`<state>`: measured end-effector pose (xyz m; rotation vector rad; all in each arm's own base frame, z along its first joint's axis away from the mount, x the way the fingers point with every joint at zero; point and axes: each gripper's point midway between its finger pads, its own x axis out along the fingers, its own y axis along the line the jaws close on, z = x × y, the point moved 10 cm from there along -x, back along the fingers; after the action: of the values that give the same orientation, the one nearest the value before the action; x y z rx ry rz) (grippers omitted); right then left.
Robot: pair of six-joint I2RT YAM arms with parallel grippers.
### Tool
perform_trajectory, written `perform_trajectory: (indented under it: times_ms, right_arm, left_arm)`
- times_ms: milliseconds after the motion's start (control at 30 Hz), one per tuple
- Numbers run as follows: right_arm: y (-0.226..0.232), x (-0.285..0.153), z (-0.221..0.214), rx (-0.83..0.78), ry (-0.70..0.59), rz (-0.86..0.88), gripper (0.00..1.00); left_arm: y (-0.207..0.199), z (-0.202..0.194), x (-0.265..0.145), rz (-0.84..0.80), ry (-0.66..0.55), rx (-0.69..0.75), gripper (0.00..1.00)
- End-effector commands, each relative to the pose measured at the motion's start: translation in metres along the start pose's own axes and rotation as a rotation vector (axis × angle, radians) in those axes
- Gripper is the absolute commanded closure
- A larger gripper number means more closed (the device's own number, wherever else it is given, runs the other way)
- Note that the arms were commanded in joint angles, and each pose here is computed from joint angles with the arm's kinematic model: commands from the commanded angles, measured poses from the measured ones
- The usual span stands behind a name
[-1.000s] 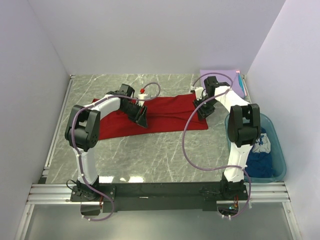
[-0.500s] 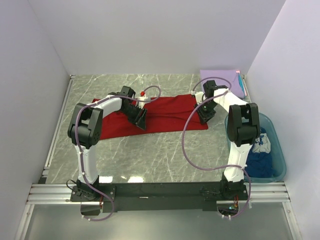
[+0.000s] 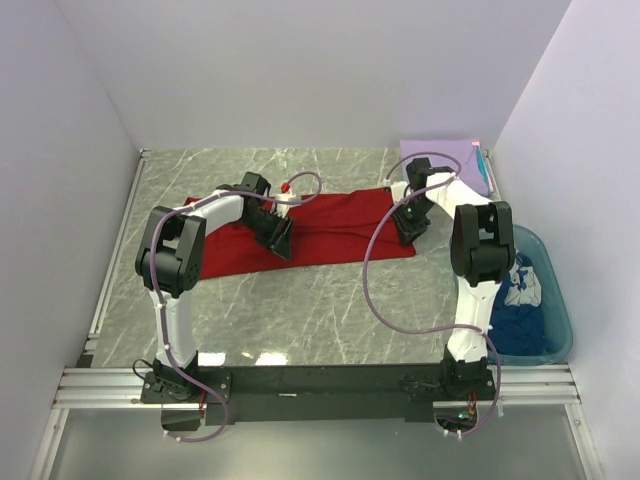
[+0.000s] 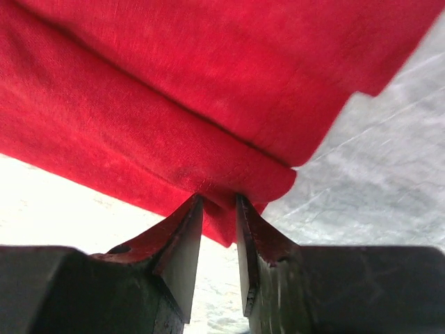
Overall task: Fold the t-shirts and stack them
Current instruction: Fold the tshirt
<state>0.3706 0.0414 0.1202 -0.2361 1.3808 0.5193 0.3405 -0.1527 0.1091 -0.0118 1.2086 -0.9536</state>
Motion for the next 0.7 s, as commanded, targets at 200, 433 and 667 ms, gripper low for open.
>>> perform_trajectory:
  times_ms: [200,433,667]
  right_arm:
    - [-0.019,-0.005,0.011,0.144,-0.021,0.086,0.67]
    - [-0.022,-0.004,0.015,0.159,-0.051,0.067,0.68]
    - [-0.028,-0.019,0.044,0.183,-0.247,0.008,0.73]
  left_arm:
    - [0.002,0.006,0.001,-0.007,0.006,0.033,0.52]
    - [0.003,0.005,0.002,-0.002,0.012,0.033,0.52]
    - [0.004,0.003,0.002,0.007,0.020,0.024,0.52]
